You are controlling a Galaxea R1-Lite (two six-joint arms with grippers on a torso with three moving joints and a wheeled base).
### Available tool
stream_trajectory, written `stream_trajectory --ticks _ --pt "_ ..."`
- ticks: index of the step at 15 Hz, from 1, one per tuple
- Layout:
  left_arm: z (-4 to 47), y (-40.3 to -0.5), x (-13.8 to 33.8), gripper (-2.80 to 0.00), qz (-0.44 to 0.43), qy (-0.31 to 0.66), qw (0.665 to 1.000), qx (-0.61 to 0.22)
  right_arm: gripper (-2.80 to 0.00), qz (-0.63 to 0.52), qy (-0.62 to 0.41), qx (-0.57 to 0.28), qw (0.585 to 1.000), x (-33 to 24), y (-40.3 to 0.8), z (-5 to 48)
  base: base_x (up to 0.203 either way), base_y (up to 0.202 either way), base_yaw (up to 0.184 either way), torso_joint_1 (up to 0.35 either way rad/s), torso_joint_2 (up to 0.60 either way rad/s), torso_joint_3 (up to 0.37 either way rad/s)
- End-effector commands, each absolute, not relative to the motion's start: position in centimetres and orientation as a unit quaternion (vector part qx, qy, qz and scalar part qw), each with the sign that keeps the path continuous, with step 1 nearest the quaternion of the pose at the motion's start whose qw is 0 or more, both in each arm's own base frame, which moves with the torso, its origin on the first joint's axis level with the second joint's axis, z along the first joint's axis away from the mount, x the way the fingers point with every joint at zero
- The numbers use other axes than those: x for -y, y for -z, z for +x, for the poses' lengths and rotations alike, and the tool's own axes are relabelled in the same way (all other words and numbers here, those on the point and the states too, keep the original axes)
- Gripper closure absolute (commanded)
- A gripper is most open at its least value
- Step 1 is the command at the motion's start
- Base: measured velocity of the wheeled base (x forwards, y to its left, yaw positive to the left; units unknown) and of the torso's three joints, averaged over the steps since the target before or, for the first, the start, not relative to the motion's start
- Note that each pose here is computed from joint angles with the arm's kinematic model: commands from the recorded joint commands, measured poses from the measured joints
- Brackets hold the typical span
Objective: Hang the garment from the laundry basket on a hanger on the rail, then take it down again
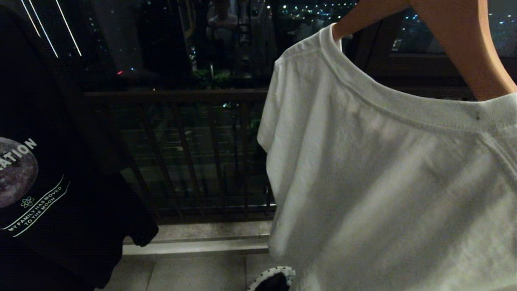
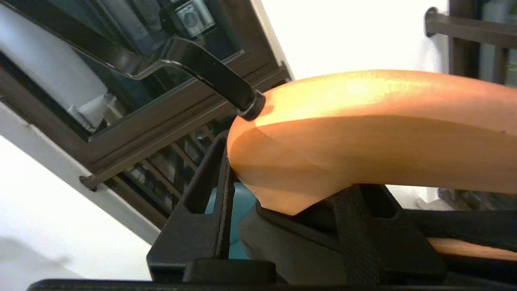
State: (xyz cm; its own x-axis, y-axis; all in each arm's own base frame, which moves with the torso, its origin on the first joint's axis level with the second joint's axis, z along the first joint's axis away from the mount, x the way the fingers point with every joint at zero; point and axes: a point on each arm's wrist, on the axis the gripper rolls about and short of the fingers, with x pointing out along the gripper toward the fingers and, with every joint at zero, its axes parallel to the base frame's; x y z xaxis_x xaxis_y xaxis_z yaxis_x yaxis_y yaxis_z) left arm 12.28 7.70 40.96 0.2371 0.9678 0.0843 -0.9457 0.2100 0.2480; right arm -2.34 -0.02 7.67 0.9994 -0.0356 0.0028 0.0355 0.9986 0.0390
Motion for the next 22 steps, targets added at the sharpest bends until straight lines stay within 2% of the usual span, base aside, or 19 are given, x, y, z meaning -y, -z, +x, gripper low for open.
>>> stream_trajectory --ticks 1,6,12,22 --pt "12.3 -41.0 -7.4 0.0 0.124 -0.613 0.779 -0.044 0.0 0.02 0.018 0.002 1.0 0.0 -7.7 -2.3 0.0 0.0 0.0 0.0 0.0 0.0" --pt "12.8 -40.6 -7.4 0.0 0.116 -0.623 0.774 -0.028 0.0 0.02 0.018 0.001 1.0 0.0 -7.7 -2.3 0.0 0.0 0.0 0.0 0.0 0.0" --pt "13.2 -40.3 -7.7 0.0 0.099 -0.662 0.743 0.009 0.0 0.019 0.018 0.002 1.0 0.0 -7.7 -2.3 0.0 0.0 0.0 0.0 0.0 0.0" --pt "14.2 -40.6 -8.2 0.0 0.086 -0.667 0.739 0.043 0.0 0.02 0.018 0.002 1.0 0.0 -7.7 -2.3 0.0 0.0 0.0 0.0 0.0 0.0"
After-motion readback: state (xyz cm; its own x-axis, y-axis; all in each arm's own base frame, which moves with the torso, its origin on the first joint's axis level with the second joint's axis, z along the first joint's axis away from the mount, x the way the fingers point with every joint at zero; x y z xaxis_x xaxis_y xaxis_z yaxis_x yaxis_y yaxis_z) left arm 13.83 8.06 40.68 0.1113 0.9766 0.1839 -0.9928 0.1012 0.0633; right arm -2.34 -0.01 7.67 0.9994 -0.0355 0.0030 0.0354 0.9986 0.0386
